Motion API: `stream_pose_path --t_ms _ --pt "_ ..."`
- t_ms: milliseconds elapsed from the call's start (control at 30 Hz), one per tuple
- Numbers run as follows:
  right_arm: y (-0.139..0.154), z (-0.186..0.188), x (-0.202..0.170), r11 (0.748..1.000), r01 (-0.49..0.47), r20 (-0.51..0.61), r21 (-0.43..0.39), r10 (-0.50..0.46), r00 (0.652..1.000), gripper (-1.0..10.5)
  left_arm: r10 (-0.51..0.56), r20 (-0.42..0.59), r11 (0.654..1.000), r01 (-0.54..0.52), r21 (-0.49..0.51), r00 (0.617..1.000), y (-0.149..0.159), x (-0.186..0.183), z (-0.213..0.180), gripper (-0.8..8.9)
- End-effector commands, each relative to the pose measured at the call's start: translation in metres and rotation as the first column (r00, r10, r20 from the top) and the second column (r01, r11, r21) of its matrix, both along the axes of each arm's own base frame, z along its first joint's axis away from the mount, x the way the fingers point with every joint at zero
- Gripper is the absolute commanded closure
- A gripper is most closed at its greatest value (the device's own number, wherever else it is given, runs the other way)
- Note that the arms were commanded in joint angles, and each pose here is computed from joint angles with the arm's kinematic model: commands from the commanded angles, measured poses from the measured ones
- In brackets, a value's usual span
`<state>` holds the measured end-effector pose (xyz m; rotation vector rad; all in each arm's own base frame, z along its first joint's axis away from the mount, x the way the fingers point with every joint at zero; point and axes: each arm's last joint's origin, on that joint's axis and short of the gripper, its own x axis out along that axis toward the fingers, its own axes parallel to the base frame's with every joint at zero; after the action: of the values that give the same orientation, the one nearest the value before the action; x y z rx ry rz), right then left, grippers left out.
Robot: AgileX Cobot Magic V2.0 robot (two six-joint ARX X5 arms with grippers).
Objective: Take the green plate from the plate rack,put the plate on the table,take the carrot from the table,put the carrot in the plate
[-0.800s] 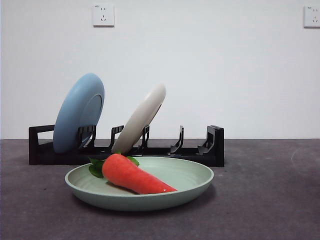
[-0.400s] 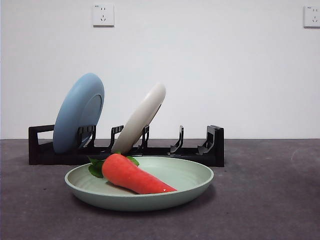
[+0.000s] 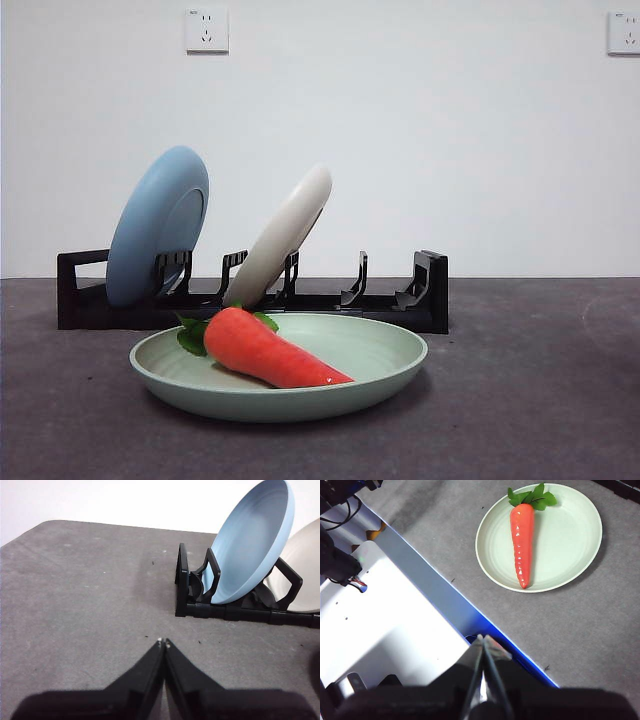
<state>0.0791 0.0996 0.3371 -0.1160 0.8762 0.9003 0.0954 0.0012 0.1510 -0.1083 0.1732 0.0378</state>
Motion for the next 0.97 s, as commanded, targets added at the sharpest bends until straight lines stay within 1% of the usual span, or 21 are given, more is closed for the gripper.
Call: stream_pose_path --t_ms 33,100,133,200,267,333,367,433,533,600,633,700,733,800,967 --pt "-0.006 0.001 0.001 1.0 0.012 0.076 -0.022 -0.011 0.997 9.5 0.005 -0.005 1.0 -0.005 -0.007 1.0 0.0 0.001 -0.004 8.16" --pt "-0.018 0.006 0.002 0.997 0.078 0.166 -0.018 -0.074 0.983 9.5 0.005 -0.005 1.0 -0.005 -0.007 1.0 0.0 0.001 -0.004 8.16" --pt "-0.024 0.008 0.004 0.995 0.103 0.215 0.003 -0.101 0.971 9.5 0.005 -0.005 1.0 -0.005 -0.007 1.0 0.0 0.001 -0.004 8.16" --pt "-0.035 0.009 0.007 0.988 0.133 0.285 0.078 -0.15 0.947 9.5 0.007 -0.005 1.0 -0.007 -0.006 1.0 0.0 0.001 -0.004 8.16" --pt "-0.047 0.004 0.007 0.975 0.157 0.334 0.158 -0.202 0.921 9.5 0.005 -0.005 1.0 -0.005 -0.007 1.0 0.0 0.001 -0.004 8.16" --pt "-0.06 -0.005 0.006 0.962 0.193 0.396 0.195 -0.257 0.881 9.5 0.005 -0.005 1.0 -0.005 -0.007 1.0 0.0 0.001 -0.004 8.16" --pt "-0.066 -0.013 0.006 0.955 0.219 0.438 0.2 -0.287 0.852 9.5 0.005 -0.005 1.0 -0.005 -0.007 1.0 0.0 0.001 -0.004 8.16" --pt "-0.076 -0.029 0.005 0.937 0.283 0.53 0.205 -0.349 0.773 9.5 0.005 -0.005 1.0 -0.005 -0.007 1.0 0.0 0.001 -0.004 8.16" --pt "-0.083 -0.059 0.004 0.907 0.333 0.616 0.257 -0.42 0.667 9.5 0.005 -0.005 1.0 -0.005 -0.007 1.0 0.0 0.001 -0.004 8.16" --pt "-0.085 -0.079 0.005 0.887 0.348 0.632 0.303 -0.461 0.623 9.5 0.005 -0.005 1.0 -0.005 -0.007 1.0 0.0 0.001 -0.004 8.16" --pt "-0.086 -0.092 0.006 0.872 0.363 0.636 0.329 -0.489 0.598 9.5 0.005 -0.005 1.0 -0.005 -0.007 1.0 0.0 0.001 -0.004 8.16" --pt "-0.087 -0.113 0.008 0.837 0.405 0.622 0.369 -0.546 0.562 9.5 0.005 -0.005 1.0 -0.005 -0.007 1.0 0.0 0.001 -0.004 8.16" --pt "-0.087 -0.123 0.009 0.825 0.414 0.61 0.384 -0.564 0.557 9.5 0.005 -0.005 1.0 -0.005 -0.007 1.0 0.0 0.001 -0.004 8.16" --pt "-0.087 -0.14 0.011 0.814 0.425 0.583 0.395 -0.58 0.569 9.5 0.005 -0.005 1.0 -0.005 -0.007 1.0 0.0 0.001 -0.004 8.16" --pt "-0.087 -0.171 0.013 0.795 0.46 0.529 0.395 -0.606 0.593 9.5 0.006 -0.005 1.0 -0.006 -0.007 1.0 0.0 0.001 -0.004 8.16"
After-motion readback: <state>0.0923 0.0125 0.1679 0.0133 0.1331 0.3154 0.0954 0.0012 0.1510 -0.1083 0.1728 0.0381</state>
